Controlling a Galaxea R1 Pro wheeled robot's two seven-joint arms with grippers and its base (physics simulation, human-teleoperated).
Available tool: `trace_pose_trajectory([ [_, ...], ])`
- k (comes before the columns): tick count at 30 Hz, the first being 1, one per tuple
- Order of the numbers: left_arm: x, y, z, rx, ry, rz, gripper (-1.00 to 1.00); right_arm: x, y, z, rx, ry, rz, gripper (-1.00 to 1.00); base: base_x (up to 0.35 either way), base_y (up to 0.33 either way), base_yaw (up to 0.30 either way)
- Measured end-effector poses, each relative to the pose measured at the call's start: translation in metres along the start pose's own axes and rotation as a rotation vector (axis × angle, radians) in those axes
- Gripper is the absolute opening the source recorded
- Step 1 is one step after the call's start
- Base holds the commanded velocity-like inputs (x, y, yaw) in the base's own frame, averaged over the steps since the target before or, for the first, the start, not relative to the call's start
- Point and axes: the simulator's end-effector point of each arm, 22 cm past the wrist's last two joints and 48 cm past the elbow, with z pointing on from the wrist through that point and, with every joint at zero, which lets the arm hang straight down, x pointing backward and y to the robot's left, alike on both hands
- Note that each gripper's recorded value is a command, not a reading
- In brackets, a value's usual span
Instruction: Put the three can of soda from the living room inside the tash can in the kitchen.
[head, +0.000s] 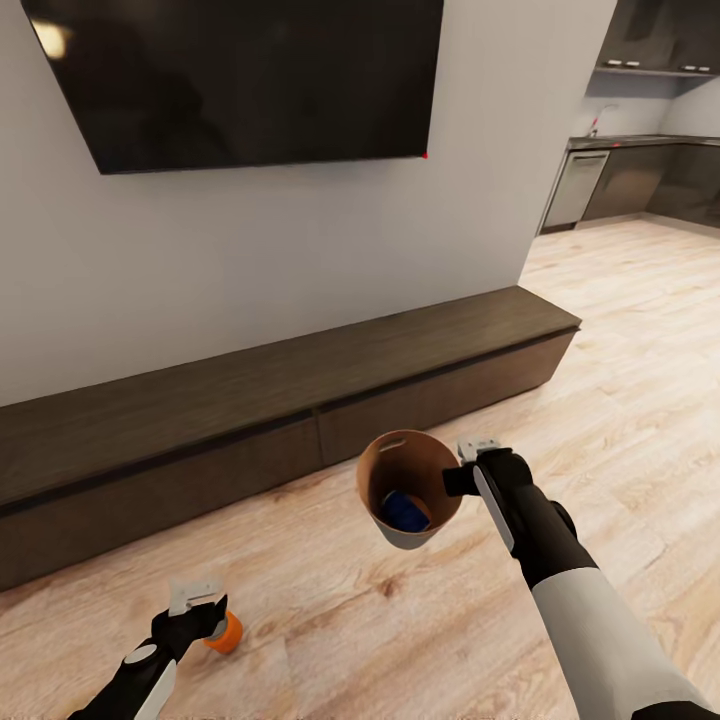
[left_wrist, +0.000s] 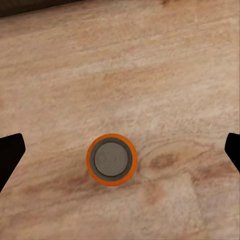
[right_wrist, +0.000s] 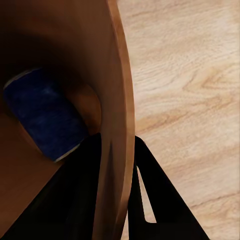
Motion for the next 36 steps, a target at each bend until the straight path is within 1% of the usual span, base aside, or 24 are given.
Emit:
trace_pose_trajectory([
  [9,0.022,0.001,0.015,-0.001,0.013,0.002,1.00,0.017,0.002,0.022,-0.002,0.011,0.000,-1.00,0.000,0.000,0.000],
  [12,0.030,0.001,0.021,-0.002,0.018,0.003,1.00,0.017,0.003,0.026,-0.002,0.000,0.000,-1.00,0.000,0.000,0.000],
  [18,0.045,0.002,0.031,-0.003,0.028,0.004,1.00,0.026,0.005,0.038,-0.005,-0.001,0.001,-1.00,0.000,0.000,0.000],
  [26,0.051,0.003,0.033,-0.005,0.040,0.005,1.00,0.026,0.005,0.042,-0.005,0.001,0.001,-1.00,0.000,0.000,0.000],
  [34,0.052,0.003,0.033,-0.005,0.042,0.006,1.00,-0.007,0.001,0.030,0.002,-0.059,0.000,-1.00,0.000,0.000,0.000],
  [36,0.052,0.003,0.033,-0.005,0.042,0.006,1.00,-0.011,0.001,0.029,0.003,-0.065,-0.001,-1.00,0.000,0.000,0.000],
])
